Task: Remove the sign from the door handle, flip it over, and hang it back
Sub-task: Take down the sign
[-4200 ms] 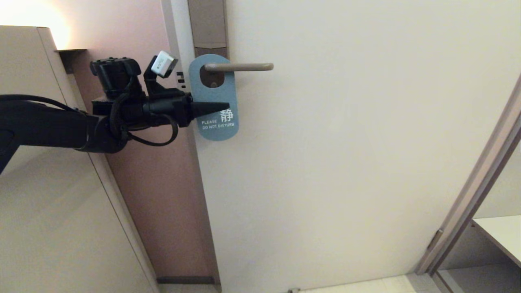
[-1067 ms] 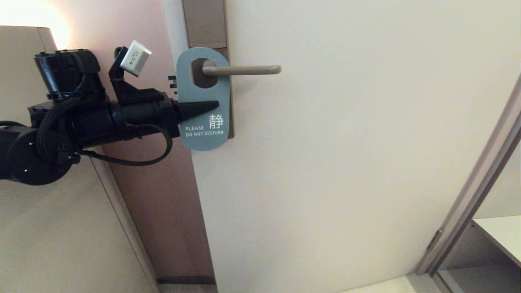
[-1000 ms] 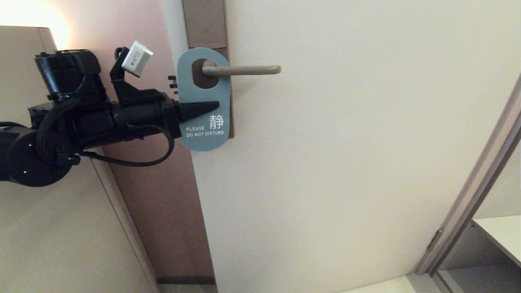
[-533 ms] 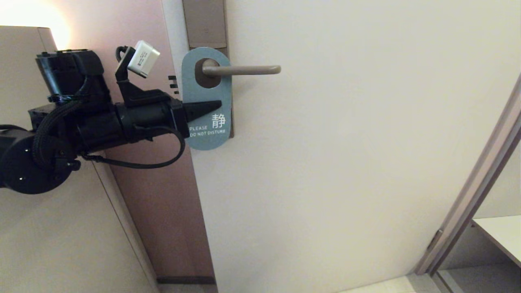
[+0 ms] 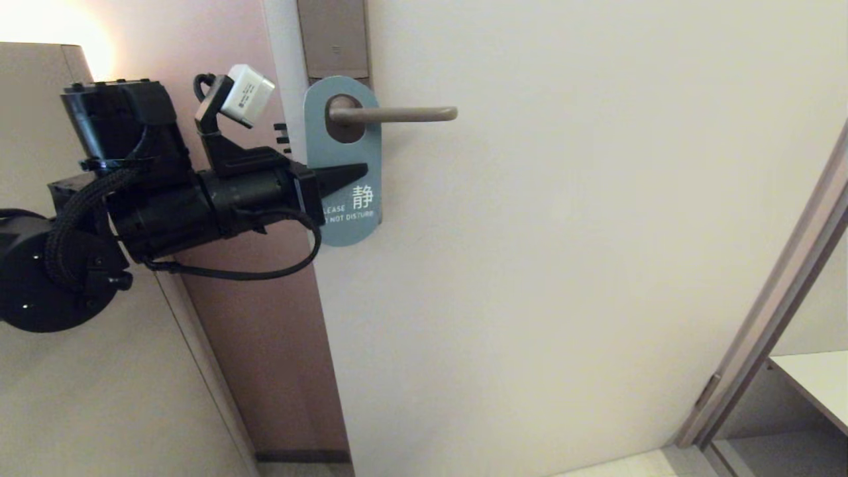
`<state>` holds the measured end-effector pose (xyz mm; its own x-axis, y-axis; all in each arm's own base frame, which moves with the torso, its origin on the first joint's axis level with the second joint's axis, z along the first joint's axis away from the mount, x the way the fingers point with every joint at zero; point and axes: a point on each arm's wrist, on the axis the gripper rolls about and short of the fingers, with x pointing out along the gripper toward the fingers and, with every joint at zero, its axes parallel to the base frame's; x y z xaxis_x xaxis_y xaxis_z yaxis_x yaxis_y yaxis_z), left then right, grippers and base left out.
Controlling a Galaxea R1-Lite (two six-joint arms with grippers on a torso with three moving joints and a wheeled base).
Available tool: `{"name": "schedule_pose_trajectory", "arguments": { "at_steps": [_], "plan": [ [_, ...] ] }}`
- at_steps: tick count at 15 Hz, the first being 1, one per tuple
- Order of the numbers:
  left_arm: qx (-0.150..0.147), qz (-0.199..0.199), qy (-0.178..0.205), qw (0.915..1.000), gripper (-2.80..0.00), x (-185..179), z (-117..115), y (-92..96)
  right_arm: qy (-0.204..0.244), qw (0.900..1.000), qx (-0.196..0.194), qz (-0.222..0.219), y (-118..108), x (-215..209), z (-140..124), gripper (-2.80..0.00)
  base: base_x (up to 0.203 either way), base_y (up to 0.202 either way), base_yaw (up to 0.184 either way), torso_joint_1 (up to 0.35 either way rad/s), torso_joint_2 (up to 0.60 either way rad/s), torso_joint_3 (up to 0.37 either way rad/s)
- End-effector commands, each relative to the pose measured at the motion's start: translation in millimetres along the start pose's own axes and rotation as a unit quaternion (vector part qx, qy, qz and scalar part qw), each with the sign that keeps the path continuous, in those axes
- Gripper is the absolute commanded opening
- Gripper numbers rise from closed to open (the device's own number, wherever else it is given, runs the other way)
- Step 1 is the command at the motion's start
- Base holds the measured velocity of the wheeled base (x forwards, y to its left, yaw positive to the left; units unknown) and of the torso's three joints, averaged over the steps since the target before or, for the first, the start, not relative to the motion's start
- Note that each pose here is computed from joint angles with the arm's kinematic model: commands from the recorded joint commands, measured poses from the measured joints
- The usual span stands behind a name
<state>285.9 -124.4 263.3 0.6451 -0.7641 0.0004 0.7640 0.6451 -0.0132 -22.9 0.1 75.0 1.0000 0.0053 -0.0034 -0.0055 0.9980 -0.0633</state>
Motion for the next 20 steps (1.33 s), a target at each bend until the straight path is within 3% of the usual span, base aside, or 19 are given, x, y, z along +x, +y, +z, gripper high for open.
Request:
{"name": "schedule_pose_trajectory", "arguments": {
  "at_steps": [1, 8, 20],
  "plan": [
    [0.002, 0.001, -0.004, 1.0000, -2.80, 2, 2, -6.5, 0.000, 1.000, -0.001, 0.000, 0, 0, 0, -2.80, 0.000, 0.000, 0.000, 0.000, 0.00, 0.000],
    [0.001, 0.027, -0.005, 0.9996, -2.80, 13, 1, -25.8, 0.000, 1.000, -0.001, 0.000, 0, 0, 0, -2.80, 0.000, 0.000, 0.000, 0.000, 0.00, 0.000],
    [0.009, 0.033, -0.008, 0.9994, -2.80, 33, -1, -25.4, 0.001, 1.000, 0.000, 0.000, 0, 0, 0, -2.80, 0.000, 0.000, 0.000, 0.000, 0.00, 0.000]
  ]
}}
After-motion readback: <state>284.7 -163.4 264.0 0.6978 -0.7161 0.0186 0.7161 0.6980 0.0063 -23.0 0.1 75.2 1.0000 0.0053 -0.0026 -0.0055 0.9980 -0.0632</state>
